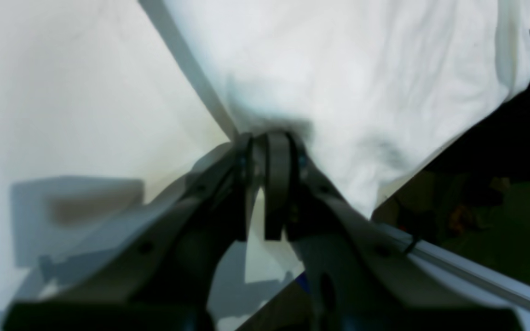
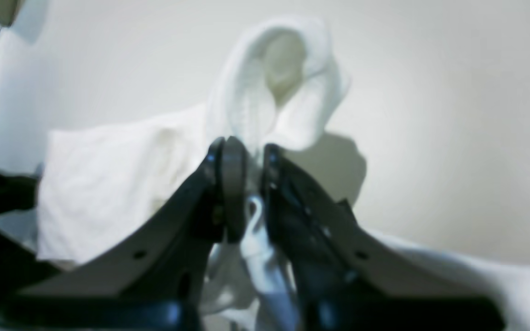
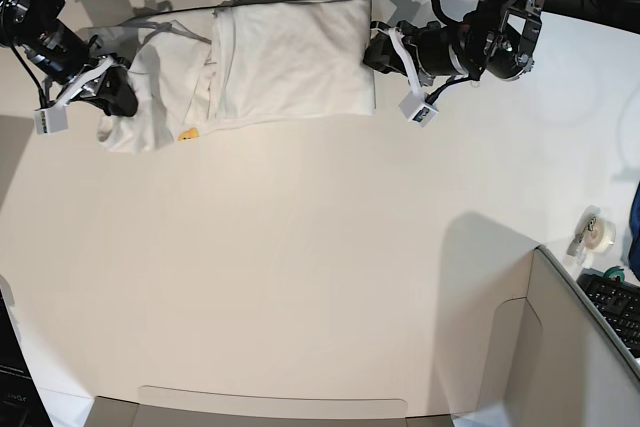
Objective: Layout the t-shirt on the table in an organized manner, then fold the t-shirt properly
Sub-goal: 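Release the shirt and move the right gripper to the strip's other end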
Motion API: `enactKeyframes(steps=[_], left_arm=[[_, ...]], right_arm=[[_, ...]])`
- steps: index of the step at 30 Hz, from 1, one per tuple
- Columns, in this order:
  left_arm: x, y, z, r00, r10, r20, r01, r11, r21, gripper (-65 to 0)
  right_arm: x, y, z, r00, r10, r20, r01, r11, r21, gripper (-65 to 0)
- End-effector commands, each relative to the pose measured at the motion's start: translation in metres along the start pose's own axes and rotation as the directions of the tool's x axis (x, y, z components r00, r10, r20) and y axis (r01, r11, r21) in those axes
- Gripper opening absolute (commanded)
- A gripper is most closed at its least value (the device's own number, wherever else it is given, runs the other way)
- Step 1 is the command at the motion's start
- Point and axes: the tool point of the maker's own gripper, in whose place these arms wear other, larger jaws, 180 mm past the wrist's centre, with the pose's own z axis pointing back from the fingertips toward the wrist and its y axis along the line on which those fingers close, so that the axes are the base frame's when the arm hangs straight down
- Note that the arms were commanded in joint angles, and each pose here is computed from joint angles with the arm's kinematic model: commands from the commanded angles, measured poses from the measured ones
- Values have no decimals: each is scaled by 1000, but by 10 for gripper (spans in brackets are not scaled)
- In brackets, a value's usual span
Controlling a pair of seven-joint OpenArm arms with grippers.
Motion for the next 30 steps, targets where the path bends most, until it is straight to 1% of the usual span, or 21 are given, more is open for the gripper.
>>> enactKeyframes(steps=[1, 5, 11, 13, 20, 22, 27, 30], left_arm=[[5, 0, 2, 1000, -8, 18, 8, 1000, -6, -614], [-1, 6, -2, 1000, 19, 0, -19, 1000, -2, -614], [0, 6, -3, 1000, 22, 3, -22, 1000, -3, -614], [0, 6, -3, 1000, 25, 4, -25, 1000, -1, -614], [2, 4, -5, 1000, 29, 9, -29, 1000, -8, -614], [3, 0, -7, 999, 35, 16, -35, 999, -18, -614], [1, 0, -9, 999, 48, 11, -48, 999, -21, -614], [1, 0, -9, 999, 48, 11, -48, 999, -21, -614]], right_arm=[[7, 14, -3, 999, 34, 17, -35, 999, 39, -650], [-6, 36, -27, 998, 49, -39, -45, 996, 78, -650], [-10, 82, -56, 994, 89, -61, -75, 978, 193, -650], [-11, 99, -64, 990, 121, -69, -102, 966, 239, -650], [-8, 154, -80, 982, 185, -29, -159, 908, 389, -650], [-5, 159, -81, 980, 200, -18, -176, 899, 402, -650], [-3, 160, -84, 978, 207, -17, -182, 897, 404, -650], [-13, 164, -94, 974, 219, -60, -174, 888, 426, -650]])
